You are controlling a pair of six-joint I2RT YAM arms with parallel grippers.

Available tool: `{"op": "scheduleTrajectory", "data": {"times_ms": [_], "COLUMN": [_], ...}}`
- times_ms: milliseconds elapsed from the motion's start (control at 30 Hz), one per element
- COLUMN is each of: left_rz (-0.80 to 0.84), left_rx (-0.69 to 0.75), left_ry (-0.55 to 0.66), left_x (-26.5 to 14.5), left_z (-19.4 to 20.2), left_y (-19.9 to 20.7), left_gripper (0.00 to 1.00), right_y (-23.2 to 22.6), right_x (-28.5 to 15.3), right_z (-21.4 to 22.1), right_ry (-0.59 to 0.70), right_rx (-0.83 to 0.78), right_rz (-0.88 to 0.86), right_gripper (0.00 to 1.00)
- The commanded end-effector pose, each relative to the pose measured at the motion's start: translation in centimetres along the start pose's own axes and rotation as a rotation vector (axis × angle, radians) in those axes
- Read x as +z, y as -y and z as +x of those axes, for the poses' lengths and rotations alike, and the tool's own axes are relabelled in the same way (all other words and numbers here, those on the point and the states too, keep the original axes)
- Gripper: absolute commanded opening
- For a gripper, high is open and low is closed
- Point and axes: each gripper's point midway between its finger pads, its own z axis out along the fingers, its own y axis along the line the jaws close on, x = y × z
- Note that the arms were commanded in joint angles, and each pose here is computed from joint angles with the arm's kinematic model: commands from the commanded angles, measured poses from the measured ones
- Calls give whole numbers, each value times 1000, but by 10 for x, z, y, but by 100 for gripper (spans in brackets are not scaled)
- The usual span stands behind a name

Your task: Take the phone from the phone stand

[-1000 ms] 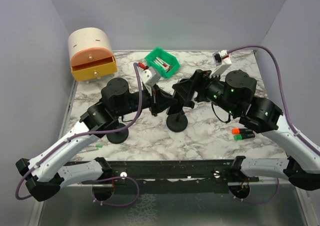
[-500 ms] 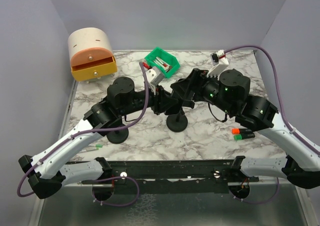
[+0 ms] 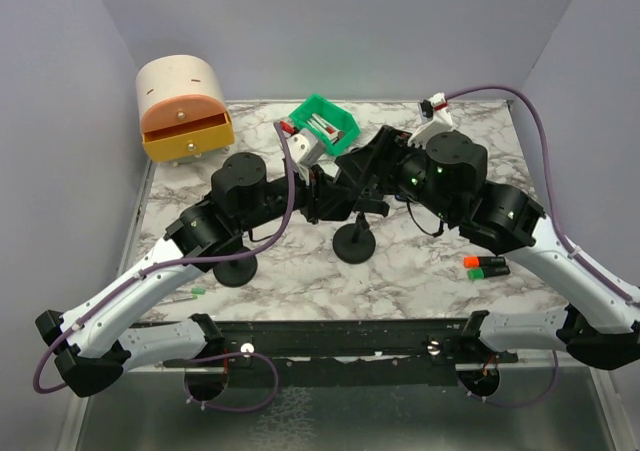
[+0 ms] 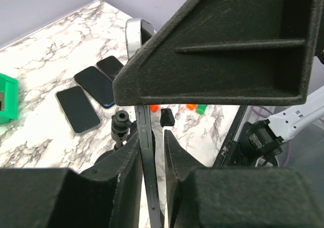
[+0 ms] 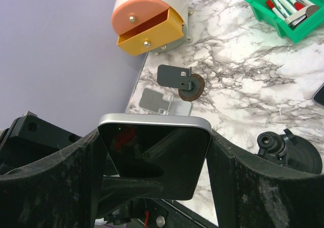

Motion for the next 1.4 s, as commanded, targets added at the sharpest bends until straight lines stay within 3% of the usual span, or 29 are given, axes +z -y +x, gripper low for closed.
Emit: {"op": "scheduleTrajectory", "data": {"times_ms": [0,167,333,567,833,900,1367], "left_rz": [-28,-23,21,34,8,4,-74], "left_rx": [35,43,37,34,34,35,45], "left_ry": [38,56,85,109,132,142,200], "left_x": [-6,-9,-12,-12,-14,-16,-31], "left_z": [-14,-17,-19,-21,-24,-26,-32], "left_y": [-2,-1,7,9,5,5,-7], "left_gripper": [19,1,0,0,0,0,0], "right_y": [-20,-19,-19,-29,-38,-41,-46], "right_x": [-2,-2,-4,-9,-13,-13,-29], "right_z": [-28,-26,-23,-20,-15,-14,-16], "right_ry": [86,83,76,54,20,13,8], "right_rx": [78,71,59,37,20,20,13], "right_rz": [-42,-43,-61,-127,-179,-193,-250], "right_gripper": [0,0,2,52,82,98,100]}}
